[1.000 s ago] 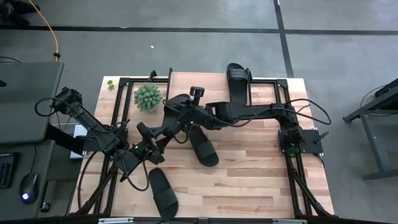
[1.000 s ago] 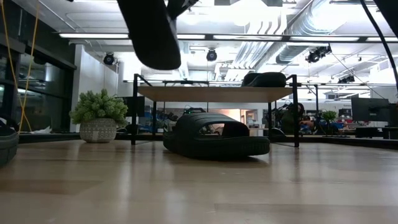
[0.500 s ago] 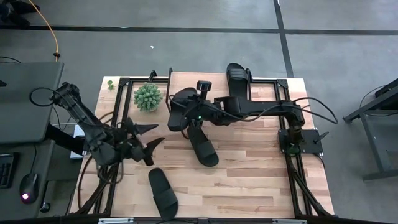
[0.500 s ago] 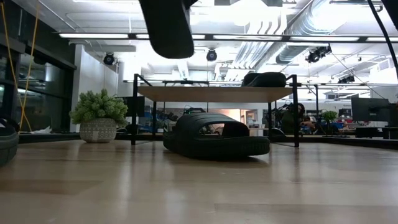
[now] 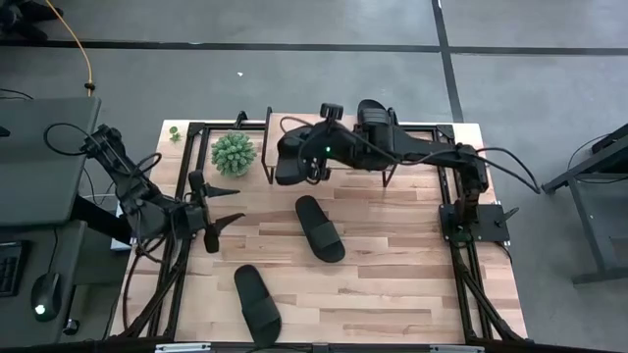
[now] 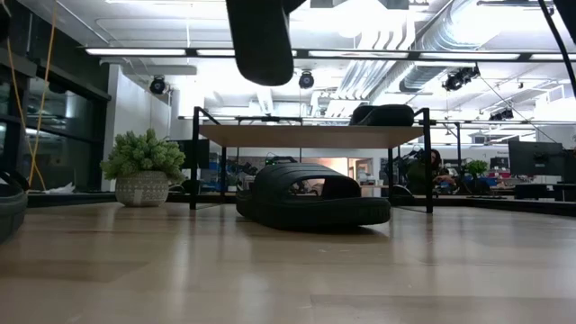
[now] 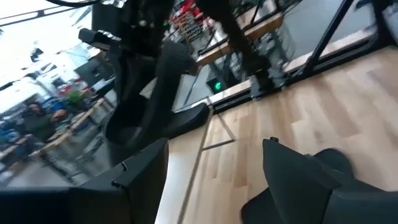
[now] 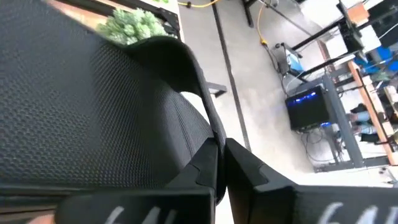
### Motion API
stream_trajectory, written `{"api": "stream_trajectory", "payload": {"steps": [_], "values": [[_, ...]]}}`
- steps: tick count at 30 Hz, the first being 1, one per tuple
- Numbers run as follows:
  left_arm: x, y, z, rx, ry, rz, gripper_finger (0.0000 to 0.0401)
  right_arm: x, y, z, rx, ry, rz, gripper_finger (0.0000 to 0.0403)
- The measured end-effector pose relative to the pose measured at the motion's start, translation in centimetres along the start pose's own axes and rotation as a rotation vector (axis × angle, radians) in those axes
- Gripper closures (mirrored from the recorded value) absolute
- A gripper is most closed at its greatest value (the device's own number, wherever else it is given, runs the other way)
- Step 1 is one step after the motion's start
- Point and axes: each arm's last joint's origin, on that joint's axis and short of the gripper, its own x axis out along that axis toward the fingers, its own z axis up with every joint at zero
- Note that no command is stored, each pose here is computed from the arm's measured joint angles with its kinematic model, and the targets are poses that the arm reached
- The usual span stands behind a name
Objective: Pick and place slides into the shelf
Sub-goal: Put the black slide on the shelf
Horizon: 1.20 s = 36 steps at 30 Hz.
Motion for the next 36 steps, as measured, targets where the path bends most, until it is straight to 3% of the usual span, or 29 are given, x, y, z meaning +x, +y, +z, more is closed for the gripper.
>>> {"api": "stream_trajectory", "payload": {"steps": [14, 21, 27, 36], "values": [[0.3, 2.4, -3.8, -0.111, -0.002, 0.006, 0.0187, 0.8, -2.5, -1.7, -0.017, 0.038, 0.096, 0.0403], [0.8, 2.9, -4.5, -0.143, 0.007, 0.006, 0.0188, -4.6, -6.3, -3.2, 0.052, -0.018, 0.087, 0.0403], [1.2, 3.1, -4.6, -0.156, 0.006, -0.014, 0.0187, -9.9, -8.5, -4.5, 0.098, -0.121, 0.145, 0.0403], [1.3, 3.1, -4.6, -0.161, 0.004, -0.026, 0.0188, -15.0, -8.4, -6.2, 0.112, -0.124, 0.177, 0.0403]]}}
